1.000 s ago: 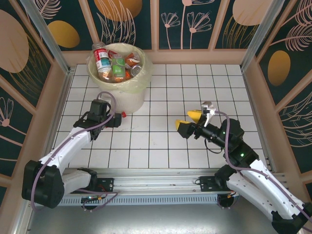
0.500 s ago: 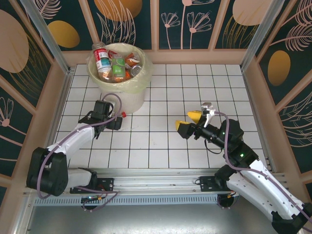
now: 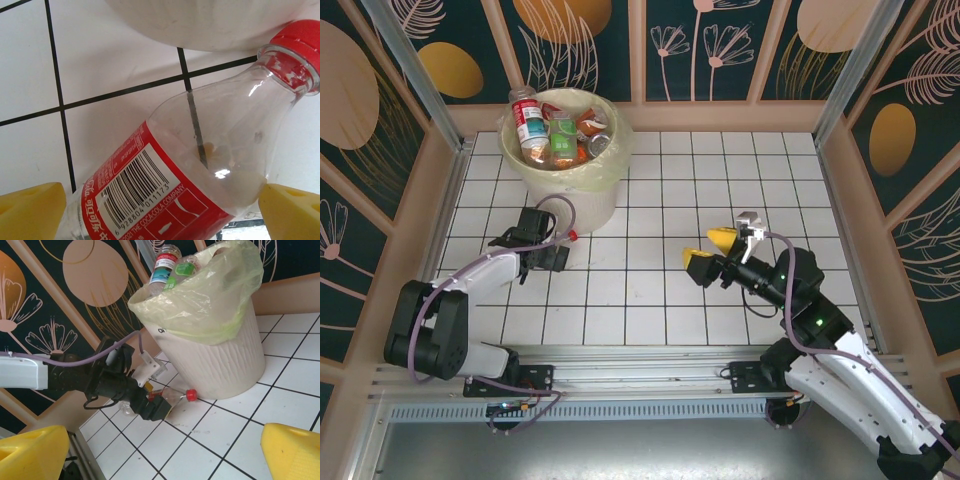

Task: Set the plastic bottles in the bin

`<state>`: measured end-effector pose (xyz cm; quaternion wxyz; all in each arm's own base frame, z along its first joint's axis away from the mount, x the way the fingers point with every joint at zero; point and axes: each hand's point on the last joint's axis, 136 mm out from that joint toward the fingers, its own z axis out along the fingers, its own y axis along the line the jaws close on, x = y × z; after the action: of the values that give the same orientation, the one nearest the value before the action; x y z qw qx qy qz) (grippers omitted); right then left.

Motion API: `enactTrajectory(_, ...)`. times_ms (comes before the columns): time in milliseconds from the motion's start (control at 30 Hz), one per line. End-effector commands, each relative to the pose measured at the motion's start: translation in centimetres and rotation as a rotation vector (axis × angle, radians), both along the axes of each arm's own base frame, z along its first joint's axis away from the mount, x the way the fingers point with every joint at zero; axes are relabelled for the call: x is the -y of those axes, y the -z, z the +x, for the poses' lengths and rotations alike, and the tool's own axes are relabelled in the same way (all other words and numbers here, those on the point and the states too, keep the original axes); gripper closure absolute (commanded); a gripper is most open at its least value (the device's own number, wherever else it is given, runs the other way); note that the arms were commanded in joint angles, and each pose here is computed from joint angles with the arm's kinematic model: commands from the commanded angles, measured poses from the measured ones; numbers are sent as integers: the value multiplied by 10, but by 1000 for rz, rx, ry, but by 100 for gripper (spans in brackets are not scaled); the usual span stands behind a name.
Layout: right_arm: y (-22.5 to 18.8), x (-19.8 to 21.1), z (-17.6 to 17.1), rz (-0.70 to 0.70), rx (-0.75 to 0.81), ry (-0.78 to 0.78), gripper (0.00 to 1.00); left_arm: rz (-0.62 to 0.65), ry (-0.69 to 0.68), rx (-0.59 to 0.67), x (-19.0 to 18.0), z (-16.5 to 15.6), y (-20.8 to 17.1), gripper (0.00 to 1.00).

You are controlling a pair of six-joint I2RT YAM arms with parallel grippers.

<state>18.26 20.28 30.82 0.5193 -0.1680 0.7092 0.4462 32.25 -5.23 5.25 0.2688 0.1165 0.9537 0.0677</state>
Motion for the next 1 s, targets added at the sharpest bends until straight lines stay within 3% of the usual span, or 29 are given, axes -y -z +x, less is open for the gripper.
enactTrajectory(0, 4, 1, 0, -10, 15, 9, 1, -47, 3, 7, 6, 3, -8, 2)
enactTrajectory(267, 2, 2, 0, 1, 12, 10, 1, -128, -12, 3, 18, 5, -10, 11)
enactTrajectory(700, 4, -1, 1, 5, 8, 2, 1, -253, -178, -50, 34, -15, 5, 15)
enactTrajectory(800, 4, -2, 1, 5, 8, -2, 1, -266, -197, -48, 38, -19, 4, 15)
enactTrajectory(967, 5, -2, 1, 4, 5, -1, 1, -277, -186, -56, 48, -25, -3, 7)
